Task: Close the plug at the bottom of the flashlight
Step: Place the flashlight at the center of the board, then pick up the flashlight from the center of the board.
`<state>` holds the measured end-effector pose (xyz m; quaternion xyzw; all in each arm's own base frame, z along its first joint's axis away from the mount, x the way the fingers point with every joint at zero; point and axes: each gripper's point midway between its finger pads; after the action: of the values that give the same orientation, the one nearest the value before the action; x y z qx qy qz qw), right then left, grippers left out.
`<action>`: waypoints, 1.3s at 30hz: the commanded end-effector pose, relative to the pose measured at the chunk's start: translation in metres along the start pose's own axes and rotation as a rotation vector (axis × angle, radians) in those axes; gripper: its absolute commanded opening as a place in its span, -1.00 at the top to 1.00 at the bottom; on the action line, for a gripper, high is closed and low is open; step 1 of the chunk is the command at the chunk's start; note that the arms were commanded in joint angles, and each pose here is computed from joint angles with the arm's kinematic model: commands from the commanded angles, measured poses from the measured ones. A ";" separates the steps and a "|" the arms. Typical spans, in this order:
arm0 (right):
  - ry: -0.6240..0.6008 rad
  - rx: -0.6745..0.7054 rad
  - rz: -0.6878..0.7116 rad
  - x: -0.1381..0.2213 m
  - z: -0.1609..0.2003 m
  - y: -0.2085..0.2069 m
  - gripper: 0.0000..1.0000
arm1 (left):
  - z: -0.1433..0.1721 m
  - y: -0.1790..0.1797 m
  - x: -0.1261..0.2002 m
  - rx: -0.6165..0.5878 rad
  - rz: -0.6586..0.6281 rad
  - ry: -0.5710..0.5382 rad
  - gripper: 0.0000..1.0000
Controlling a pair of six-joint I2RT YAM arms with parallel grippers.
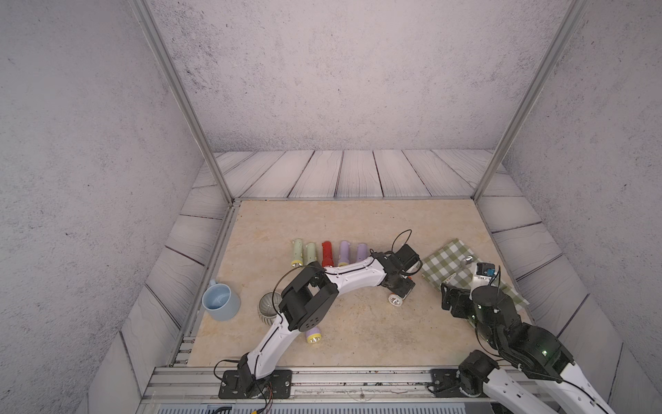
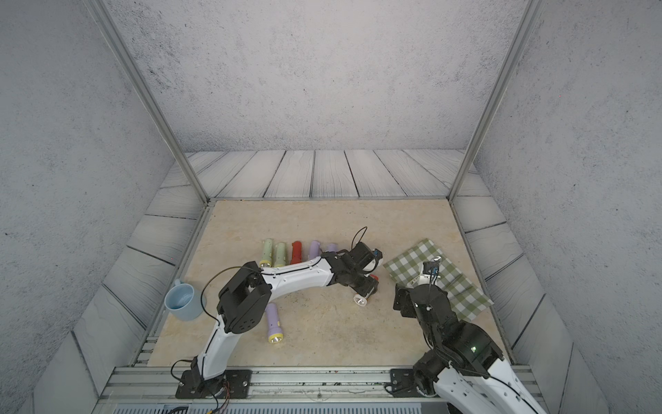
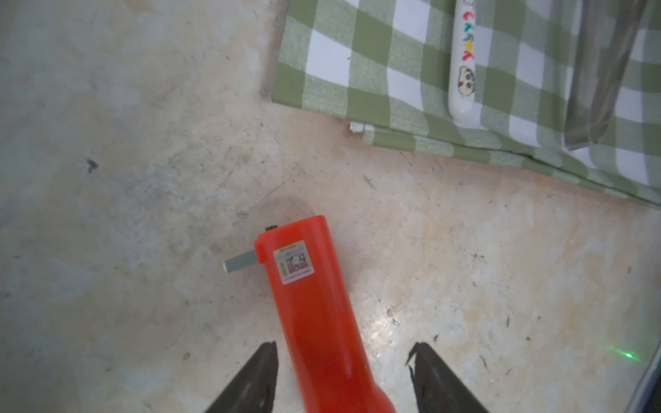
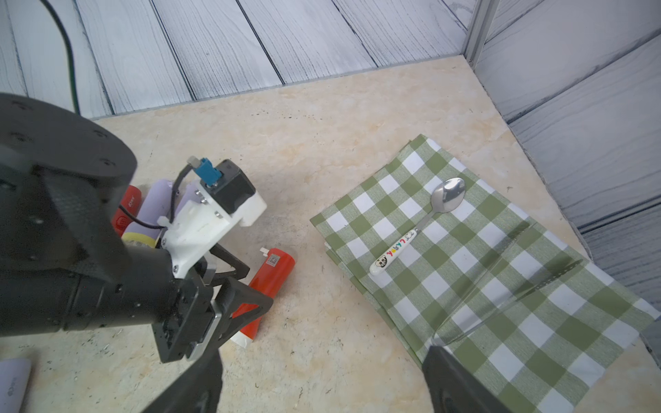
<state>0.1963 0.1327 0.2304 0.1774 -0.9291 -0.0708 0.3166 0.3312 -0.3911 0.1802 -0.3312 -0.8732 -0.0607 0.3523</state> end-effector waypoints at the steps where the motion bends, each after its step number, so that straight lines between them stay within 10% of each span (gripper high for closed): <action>1: 0.001 -0.026 0.115 0.003 0.003 -0.022 0.20 | 0.033 -0.033 -0.011 -0.105 0.120 0.085 -0.25; 15: -0.008 -0.143 0.337 0.006 0.023 -0.072 -0.76 | 0.070 -0.101 -0.041 -0.219 0.320 0.209 -0.27; 39: -0.132 -0.288 0.333 0.027 0.018 -0.089 -0.80 | 0.115 -0.079 -0.111 -0.300 0.114 0.418 -0.25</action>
<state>0.1925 0.0430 0.2129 -0.0233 -0.9456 -0.1565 0.2844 0.2713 -0.4755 0.0392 -0.4243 -0.7429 -0.2111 0.4728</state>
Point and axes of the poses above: each gripper's point midway between its finger pads, its own x axis back along the fingers, its own y axis along the line the jaws close on, z = x × y, and after that the axes turned 8 degrees about -x, right-handed
